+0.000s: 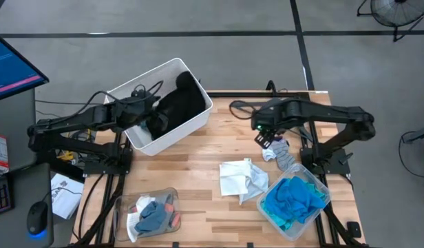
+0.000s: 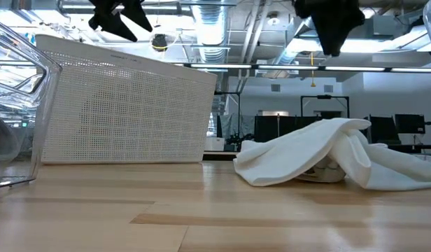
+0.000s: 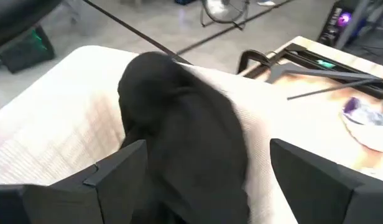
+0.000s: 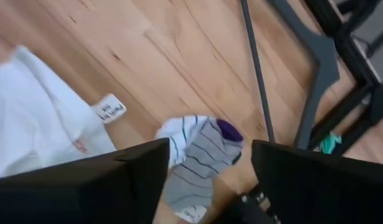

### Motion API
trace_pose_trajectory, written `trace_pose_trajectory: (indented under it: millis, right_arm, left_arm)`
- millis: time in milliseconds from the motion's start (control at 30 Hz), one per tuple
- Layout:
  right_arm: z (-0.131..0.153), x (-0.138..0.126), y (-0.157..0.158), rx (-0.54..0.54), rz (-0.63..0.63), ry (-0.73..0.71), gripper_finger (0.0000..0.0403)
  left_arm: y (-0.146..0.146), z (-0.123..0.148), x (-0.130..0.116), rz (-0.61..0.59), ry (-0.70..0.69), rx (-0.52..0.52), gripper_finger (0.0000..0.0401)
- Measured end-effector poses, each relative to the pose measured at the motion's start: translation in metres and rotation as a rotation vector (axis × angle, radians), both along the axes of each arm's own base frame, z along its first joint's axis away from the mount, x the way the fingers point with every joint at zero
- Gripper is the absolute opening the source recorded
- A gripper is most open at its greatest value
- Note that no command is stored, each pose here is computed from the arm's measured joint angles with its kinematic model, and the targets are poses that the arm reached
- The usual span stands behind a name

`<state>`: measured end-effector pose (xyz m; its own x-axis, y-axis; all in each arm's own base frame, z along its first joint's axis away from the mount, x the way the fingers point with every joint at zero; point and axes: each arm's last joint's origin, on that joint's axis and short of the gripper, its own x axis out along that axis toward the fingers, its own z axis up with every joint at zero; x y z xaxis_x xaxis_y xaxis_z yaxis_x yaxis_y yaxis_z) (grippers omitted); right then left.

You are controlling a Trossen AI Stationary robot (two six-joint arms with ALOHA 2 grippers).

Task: Pick & Place Cloths
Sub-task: Put the striped white sock into the left transparent bin

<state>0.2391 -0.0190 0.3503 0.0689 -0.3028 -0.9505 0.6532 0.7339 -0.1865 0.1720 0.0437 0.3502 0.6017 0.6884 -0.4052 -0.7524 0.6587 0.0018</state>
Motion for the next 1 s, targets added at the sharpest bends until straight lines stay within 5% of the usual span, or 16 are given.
trace_pose_trajectory:
  millis: [267, 433, 767, 1000]
  right_arm:
    - [-0.045, -0.006, 0.001, 0.092, -0.108, 0.142, 0.0247]
    - [-0.08, -0.023, 0.003, 0.188, -0.169, 0.08, 0.0238]
    - [-0.153, -0.018, 0.003, 0.227, -0.202, 0.09, 0.0235]
    - [-0.186, -0.011, -0.002, 0.239, -0.196, 0.155, 0.023]
  left_arm:
    - [-0.005, -0.001, -0.004, -0.1, -0.062, -0.152, 0.0312]
    - [-0.01, 0.01, -0.013, -0.214, -0.176, -0.224, 0.0306]
    - [-0.018, 0.042, -0.031, -0.349, -0.458, -0.148, 0.0304]
    - [-0.019, 0.049, -0.034, -0.361, -0.522, -0.126, 0.0303]
